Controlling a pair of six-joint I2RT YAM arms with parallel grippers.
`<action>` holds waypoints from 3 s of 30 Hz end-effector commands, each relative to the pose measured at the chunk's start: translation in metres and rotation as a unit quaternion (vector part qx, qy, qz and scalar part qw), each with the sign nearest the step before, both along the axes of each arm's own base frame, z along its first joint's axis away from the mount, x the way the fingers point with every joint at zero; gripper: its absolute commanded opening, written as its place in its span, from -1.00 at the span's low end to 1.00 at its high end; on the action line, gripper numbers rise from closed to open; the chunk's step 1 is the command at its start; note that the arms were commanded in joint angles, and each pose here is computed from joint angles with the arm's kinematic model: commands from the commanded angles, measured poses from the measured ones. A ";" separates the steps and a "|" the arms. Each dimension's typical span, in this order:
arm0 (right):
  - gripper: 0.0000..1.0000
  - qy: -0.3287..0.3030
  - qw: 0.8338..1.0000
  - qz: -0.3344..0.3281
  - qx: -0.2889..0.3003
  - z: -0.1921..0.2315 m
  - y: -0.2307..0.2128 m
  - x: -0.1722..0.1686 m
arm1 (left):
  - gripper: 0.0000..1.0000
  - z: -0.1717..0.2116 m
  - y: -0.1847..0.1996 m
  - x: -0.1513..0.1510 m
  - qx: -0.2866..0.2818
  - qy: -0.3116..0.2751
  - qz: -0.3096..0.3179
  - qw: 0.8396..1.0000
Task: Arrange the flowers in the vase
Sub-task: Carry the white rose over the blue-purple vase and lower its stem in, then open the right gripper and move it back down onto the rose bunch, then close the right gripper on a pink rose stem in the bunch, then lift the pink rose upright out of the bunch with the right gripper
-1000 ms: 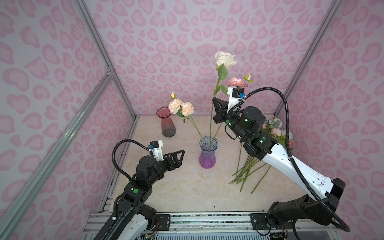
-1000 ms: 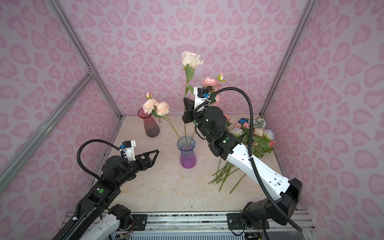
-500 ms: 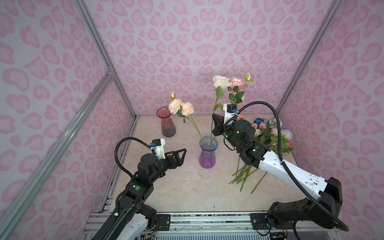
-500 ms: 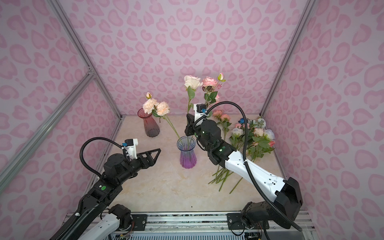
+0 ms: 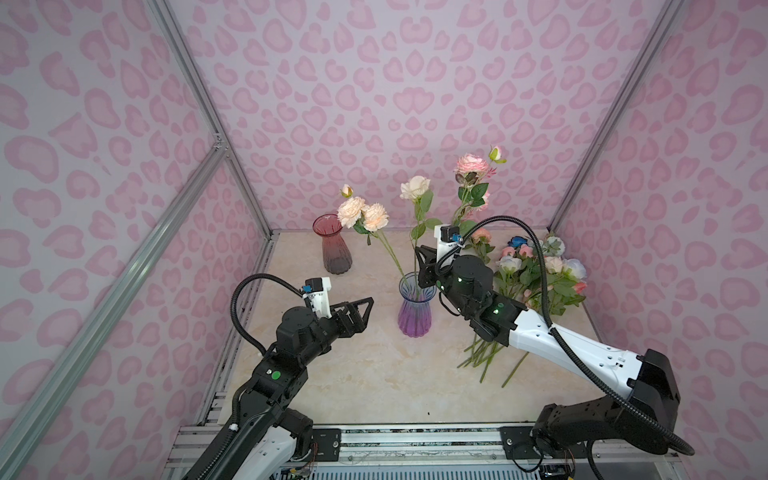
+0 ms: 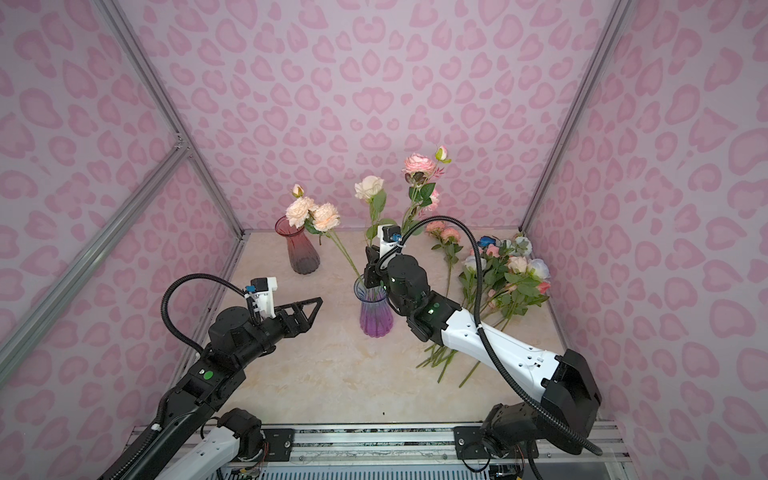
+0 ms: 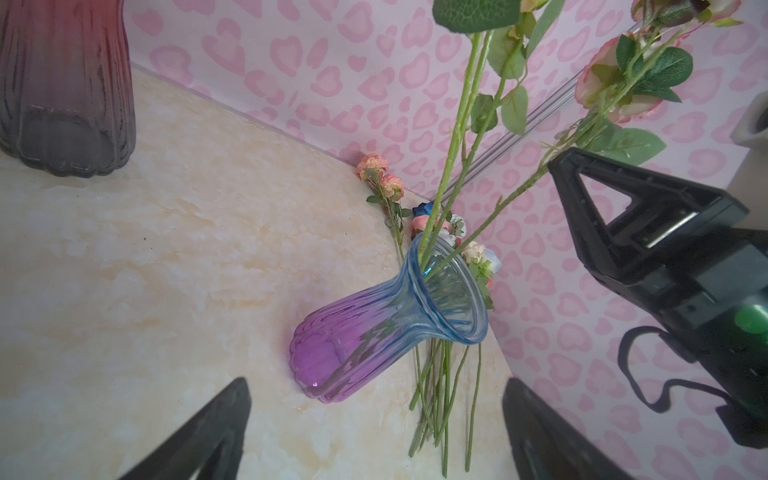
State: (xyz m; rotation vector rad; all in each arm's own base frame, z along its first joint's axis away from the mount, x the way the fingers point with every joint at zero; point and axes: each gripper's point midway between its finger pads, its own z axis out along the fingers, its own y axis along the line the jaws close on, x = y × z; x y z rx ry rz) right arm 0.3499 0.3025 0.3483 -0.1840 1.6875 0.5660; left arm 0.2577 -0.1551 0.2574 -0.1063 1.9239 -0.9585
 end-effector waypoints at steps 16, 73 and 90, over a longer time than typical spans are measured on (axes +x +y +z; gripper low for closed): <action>-0.63 -0.030 0.981 -0.174 -0.083 0.028 -0.135 -0.050 | 0.91 0.007 0.003 0.012 0.002 -0.015 0.022 1.000; -1.00 0.366 0.903 -0.214 -0.071 -0.212 -0.213 0.130 | 0.91 -0.005 -0.013 0.023 0.006 0.055 -0.002 0.998; -1.00 0.076 0.962 -0.256 0.055 -0.003 -0.250 0.019 | 0.91 0.028 0.018 -0.002 -0.003 -0.011 0.048 0.999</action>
